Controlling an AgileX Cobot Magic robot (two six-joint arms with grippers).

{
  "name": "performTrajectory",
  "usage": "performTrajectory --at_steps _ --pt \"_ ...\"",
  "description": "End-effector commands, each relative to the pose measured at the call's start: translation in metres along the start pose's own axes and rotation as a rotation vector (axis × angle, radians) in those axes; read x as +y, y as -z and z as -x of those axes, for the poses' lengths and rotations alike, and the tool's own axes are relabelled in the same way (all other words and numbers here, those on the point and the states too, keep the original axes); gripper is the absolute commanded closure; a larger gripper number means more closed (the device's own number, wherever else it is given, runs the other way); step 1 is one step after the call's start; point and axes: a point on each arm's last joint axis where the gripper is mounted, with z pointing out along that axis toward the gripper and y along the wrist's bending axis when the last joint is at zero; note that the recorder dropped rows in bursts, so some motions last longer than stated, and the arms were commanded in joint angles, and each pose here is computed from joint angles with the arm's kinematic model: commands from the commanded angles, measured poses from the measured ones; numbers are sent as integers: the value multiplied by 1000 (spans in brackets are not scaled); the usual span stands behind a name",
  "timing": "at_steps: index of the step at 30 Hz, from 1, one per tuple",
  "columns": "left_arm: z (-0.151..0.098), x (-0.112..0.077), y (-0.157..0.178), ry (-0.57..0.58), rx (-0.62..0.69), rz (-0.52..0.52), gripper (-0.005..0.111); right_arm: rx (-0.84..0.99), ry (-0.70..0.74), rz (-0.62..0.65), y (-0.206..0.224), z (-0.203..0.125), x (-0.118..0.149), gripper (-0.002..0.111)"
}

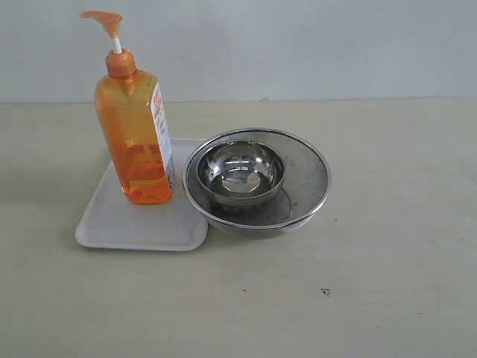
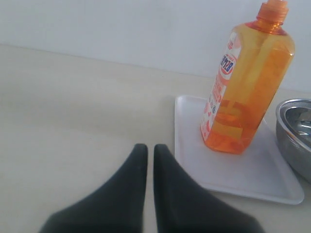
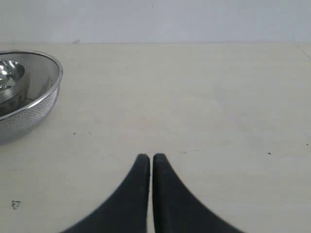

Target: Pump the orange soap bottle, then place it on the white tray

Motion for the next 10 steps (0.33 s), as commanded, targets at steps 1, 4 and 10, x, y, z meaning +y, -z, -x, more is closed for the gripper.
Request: performTrajectory --at_steps 1,4,10 --pt "-1 0 0 -10 2 -4 102 -13 1 -7 0 0 0 108" --pt "-1 0 0 -10 2 -4 102 -13 5 -9 0 0 -1 108" --pt "-1 0 0 -10 2 -4 102 -13 5 -9 0 0 -1 108"
